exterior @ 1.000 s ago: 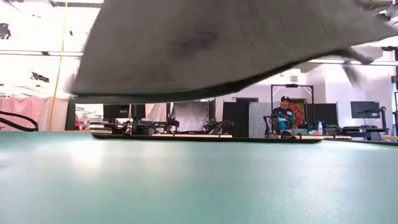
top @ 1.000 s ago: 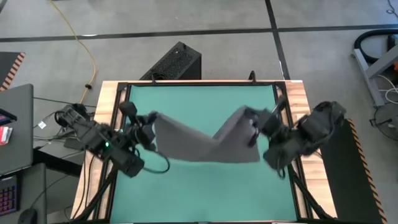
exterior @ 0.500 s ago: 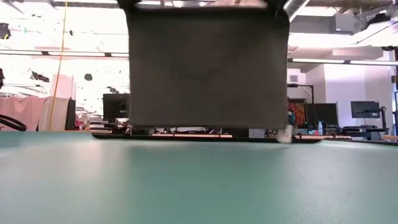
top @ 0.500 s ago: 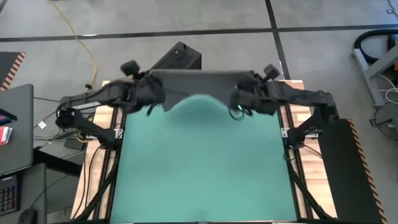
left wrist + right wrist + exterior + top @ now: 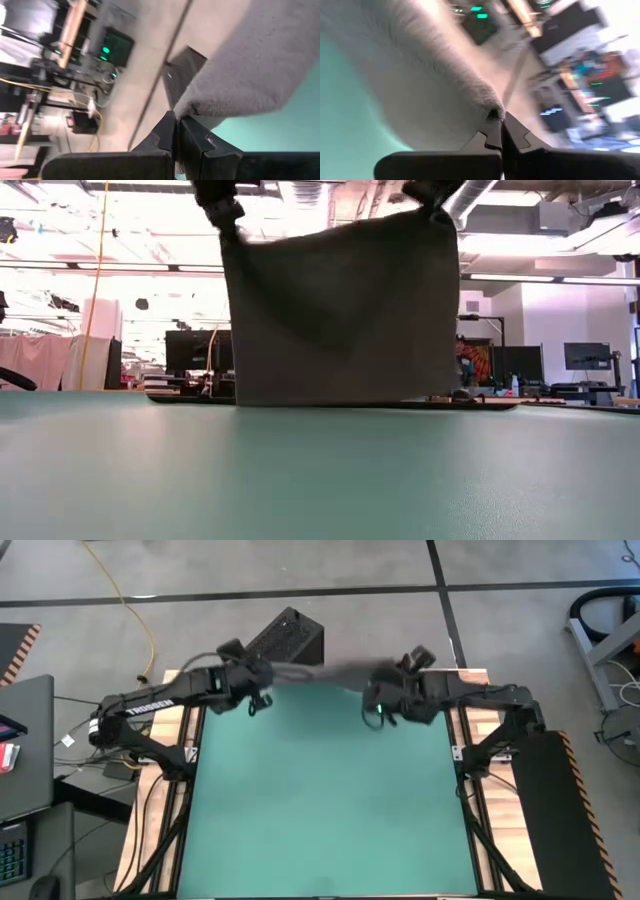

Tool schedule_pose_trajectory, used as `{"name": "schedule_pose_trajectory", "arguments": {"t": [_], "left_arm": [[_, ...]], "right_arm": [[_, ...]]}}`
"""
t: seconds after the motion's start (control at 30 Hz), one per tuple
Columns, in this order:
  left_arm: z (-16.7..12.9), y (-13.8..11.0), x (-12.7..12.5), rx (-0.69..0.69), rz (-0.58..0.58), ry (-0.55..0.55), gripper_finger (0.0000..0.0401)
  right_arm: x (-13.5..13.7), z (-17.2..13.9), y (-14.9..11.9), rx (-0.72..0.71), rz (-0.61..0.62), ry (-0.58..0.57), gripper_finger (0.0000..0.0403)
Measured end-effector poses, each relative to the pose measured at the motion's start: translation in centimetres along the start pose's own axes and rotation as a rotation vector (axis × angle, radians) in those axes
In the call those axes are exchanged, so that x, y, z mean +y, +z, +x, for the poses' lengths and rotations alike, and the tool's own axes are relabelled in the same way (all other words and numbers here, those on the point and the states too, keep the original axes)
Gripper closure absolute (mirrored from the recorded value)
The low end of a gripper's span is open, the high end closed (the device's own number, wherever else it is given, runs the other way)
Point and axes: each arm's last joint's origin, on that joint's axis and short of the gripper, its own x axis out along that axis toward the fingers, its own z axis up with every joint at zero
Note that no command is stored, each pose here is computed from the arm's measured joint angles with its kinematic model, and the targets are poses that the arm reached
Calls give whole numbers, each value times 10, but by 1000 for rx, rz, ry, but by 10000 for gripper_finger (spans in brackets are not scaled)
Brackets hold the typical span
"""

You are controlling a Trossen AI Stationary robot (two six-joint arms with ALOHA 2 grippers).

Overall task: Roll towel
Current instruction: Fold the gray towel

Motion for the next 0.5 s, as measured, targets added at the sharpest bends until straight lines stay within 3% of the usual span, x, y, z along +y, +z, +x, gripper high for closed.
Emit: {"name": "schedule_pose_trajectory", "arguments": {"t": [0.13,0.3,0.5], "left_arm": [[1,-22,-48,56,58,-75,401],[-20,-51,-107,39,82,-160,401],[-65,-74,-154,-41,-22,-389,401]], "right_arm": [[25,-30,-24,20,58,148,394],[61,-68,-63,45,94,315,394],[103,-110,-106,7,191,535,394]]}}
